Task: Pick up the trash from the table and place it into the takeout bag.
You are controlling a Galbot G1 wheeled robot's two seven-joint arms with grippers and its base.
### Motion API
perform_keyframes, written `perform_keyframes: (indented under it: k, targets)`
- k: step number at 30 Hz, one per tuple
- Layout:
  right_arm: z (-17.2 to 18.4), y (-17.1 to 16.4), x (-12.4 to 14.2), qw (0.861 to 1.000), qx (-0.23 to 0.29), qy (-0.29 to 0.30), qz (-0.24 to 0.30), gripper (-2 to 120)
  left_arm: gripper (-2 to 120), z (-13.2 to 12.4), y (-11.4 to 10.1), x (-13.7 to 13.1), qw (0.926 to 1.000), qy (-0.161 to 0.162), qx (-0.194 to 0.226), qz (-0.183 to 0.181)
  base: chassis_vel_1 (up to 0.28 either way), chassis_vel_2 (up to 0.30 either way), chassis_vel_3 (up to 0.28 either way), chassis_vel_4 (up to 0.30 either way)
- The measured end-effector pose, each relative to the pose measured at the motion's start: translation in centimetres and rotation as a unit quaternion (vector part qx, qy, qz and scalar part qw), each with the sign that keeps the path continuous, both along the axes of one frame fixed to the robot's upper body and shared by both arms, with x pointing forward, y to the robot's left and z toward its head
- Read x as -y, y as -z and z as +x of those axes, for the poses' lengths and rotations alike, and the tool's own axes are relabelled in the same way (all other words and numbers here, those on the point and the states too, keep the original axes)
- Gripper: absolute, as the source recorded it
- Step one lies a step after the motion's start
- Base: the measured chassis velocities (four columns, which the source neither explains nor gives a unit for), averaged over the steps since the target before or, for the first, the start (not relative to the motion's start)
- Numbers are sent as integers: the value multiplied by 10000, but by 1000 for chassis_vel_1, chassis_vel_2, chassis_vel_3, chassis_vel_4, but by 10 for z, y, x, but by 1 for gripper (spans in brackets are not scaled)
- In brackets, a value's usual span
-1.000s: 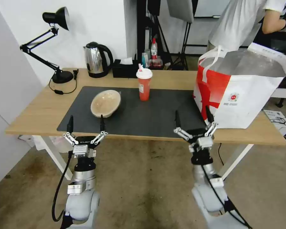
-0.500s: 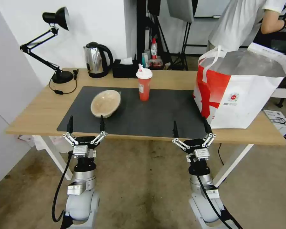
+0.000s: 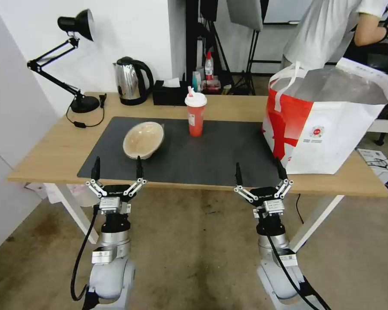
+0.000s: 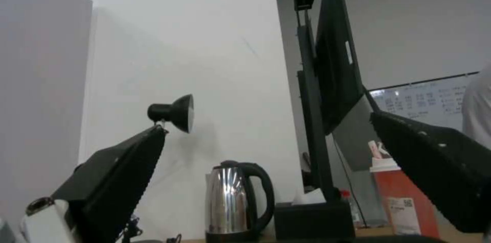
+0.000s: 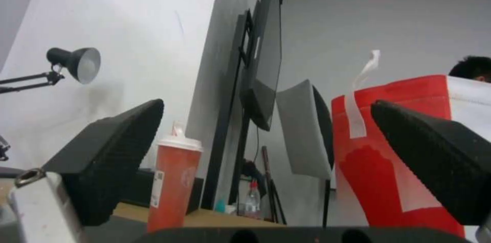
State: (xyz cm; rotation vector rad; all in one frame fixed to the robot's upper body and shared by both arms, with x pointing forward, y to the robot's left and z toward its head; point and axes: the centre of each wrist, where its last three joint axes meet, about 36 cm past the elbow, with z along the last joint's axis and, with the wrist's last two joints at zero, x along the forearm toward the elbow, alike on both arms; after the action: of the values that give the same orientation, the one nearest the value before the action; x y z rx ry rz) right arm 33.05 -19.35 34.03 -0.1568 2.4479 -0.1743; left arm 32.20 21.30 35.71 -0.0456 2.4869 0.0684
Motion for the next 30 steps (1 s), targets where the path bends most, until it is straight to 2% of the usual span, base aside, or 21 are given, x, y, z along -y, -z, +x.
perform_keyframes:
  k: [14, 21, 24, 30]
  targets:
    - [24, -36, -19, 9947, -750, -706, -2, 100, 100, -7, -1, 2, 10000, 31, -17, 3, 0, 0, 0, 0]
    - [41, -50, -34, 9846, -1420, -1009, 131, 100, 100, -14, -5, 0, 10000, 12, -4, 13, 0, 0, 0, 0]
    - [53, -57, -43, 9724, -1926, -1252, 412, 100, 100, -16, -6, 0, 10000, 4, 0, 18, 0, 0, 0, 0]
    - [91, -71, -47, 9686, -2013, -1416, 353, 100, 100, -18, -5, -1, 10000, -3, -5, 21, 0, 0, 0, 0]
